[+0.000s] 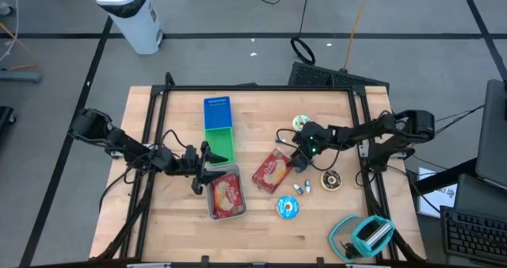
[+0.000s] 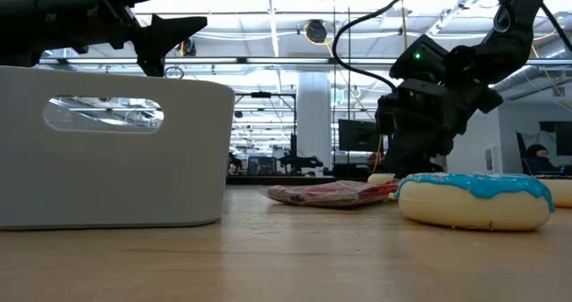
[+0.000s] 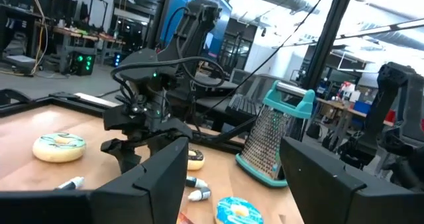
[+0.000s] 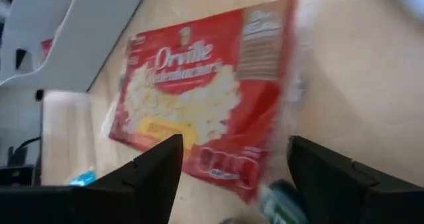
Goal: Pick & Place Food Item
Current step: Put the popcorn pack into the gray bin
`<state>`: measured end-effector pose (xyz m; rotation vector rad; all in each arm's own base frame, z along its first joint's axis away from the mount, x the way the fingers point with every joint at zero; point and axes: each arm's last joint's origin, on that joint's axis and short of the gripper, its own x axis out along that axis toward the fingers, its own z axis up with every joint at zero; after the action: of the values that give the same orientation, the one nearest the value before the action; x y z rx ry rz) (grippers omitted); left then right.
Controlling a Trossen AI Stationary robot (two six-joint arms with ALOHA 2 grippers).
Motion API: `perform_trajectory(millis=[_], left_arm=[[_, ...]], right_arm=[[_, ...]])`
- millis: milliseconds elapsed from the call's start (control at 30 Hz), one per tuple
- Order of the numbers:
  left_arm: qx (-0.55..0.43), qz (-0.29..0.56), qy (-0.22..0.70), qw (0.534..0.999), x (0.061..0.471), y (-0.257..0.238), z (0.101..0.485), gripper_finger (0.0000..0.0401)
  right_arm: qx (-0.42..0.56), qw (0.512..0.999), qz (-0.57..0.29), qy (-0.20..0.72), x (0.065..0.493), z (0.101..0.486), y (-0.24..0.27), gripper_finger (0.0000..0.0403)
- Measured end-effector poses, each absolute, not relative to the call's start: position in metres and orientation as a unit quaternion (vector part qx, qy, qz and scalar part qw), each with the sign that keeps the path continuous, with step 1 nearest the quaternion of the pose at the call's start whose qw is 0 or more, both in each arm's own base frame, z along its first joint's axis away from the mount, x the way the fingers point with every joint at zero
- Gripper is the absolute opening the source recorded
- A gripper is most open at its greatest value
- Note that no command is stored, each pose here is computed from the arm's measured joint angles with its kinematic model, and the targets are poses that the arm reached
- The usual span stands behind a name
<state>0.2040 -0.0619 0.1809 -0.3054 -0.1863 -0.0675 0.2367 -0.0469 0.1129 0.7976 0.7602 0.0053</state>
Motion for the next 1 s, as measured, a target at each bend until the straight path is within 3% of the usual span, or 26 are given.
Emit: perform_trajectory(millis=[300,733,1000], left_arm=[[-0.151,-0.033,-0.09,0.984,0.204,-0.062,0.18,0.0241],[-0.15,-0.033,-0.087,0.984,0.204,-0.062,0.18,0.0241],[-0.162,-0.012,-0.09,0.983,0.204,-0.06,0.18,0.0241]], right_arm=[[0.376,0.854,0.007,0.361,0.239,0.11,-0.046,0.0203],[0.331,0.879,0.032,0.341,0.241,0.113,-0.046,0.0017],[0.277,0.928,0.066,0.241,0.245,0.148,-0.047,0.0004]])
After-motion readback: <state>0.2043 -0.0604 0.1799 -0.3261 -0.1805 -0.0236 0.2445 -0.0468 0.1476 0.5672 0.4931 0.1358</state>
